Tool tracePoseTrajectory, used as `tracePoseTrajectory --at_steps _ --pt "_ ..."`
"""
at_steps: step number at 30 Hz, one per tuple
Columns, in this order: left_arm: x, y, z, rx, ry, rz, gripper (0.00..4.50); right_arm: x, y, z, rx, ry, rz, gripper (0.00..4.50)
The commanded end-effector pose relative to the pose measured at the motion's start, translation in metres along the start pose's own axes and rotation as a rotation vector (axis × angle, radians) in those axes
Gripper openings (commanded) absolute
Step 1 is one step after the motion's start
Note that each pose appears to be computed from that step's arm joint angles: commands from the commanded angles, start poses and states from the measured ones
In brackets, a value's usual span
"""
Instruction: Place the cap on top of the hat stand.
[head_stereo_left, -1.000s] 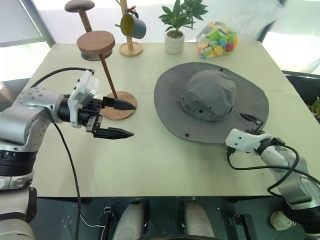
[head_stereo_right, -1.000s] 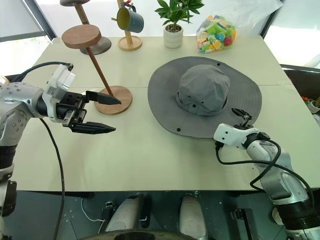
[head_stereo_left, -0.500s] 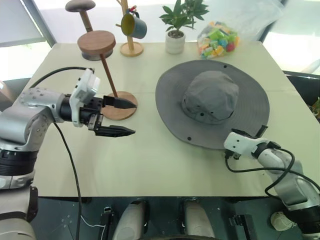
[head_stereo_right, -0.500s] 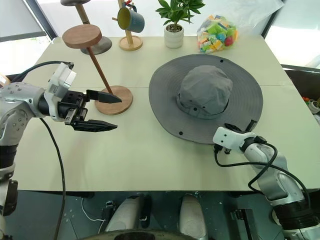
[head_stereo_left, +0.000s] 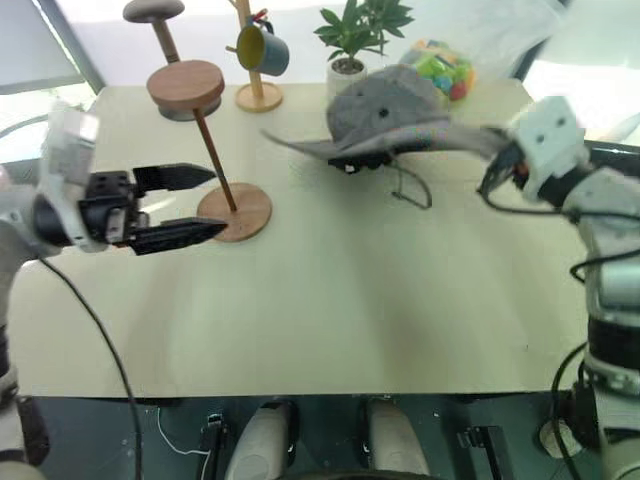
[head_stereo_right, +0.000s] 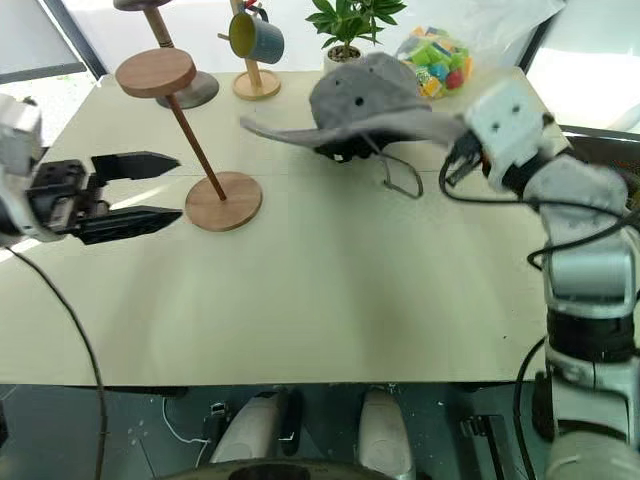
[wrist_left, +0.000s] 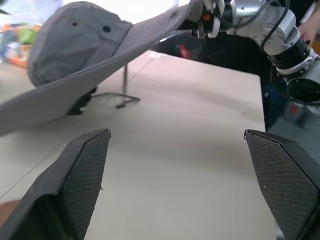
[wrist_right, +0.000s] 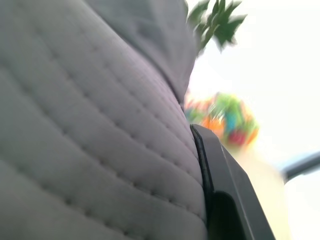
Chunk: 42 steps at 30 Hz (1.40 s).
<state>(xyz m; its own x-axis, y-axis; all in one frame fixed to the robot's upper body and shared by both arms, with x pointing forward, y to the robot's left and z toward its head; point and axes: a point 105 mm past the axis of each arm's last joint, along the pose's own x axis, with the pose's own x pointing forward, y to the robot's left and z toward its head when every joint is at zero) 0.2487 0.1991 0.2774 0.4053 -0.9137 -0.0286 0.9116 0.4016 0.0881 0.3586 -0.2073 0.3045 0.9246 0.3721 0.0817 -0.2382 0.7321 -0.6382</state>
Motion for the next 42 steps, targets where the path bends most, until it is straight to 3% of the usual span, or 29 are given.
tracePoseTrajectory --at_steps 1,6,14,21,35,42 --pt "-0.03 -0.012 0.016 0.027 -0.053 0.148 4.5 0.022 -0.028 0.039 0.036 -0.103 -0.018 0.03" --pt "-0.056 -0.029 0.002 0.0 -0.034 0.298 4.5 0.057 -0.055 0.065 0.079 -0.145 -0.042 0.03" --pt "-0.082 -0.04 -0.003 -0.027 -0.067 0.453 4.5 0.092 -0.074 0.082 0.078 -0.138 -0.121 0.03" --pt "-0.091 -0.043 -0.004 -0.025 -0.074 0.519 4.5 0.102 -0.09 0.107 0.109 -0.181 -0.246 0.03" --pt "-0.1 -0.031 0.004 -0.035 -0.181 0.574 4.5 0.119 -0.059 0.189 0.348 -0.406 -0.205 0.03" --pt "-0.121 -0.027 0.004 -0.06 -0.244 0.678 4.5 0.124 -0.025 0.237 0.396 -0.526 -0.103 0.03"
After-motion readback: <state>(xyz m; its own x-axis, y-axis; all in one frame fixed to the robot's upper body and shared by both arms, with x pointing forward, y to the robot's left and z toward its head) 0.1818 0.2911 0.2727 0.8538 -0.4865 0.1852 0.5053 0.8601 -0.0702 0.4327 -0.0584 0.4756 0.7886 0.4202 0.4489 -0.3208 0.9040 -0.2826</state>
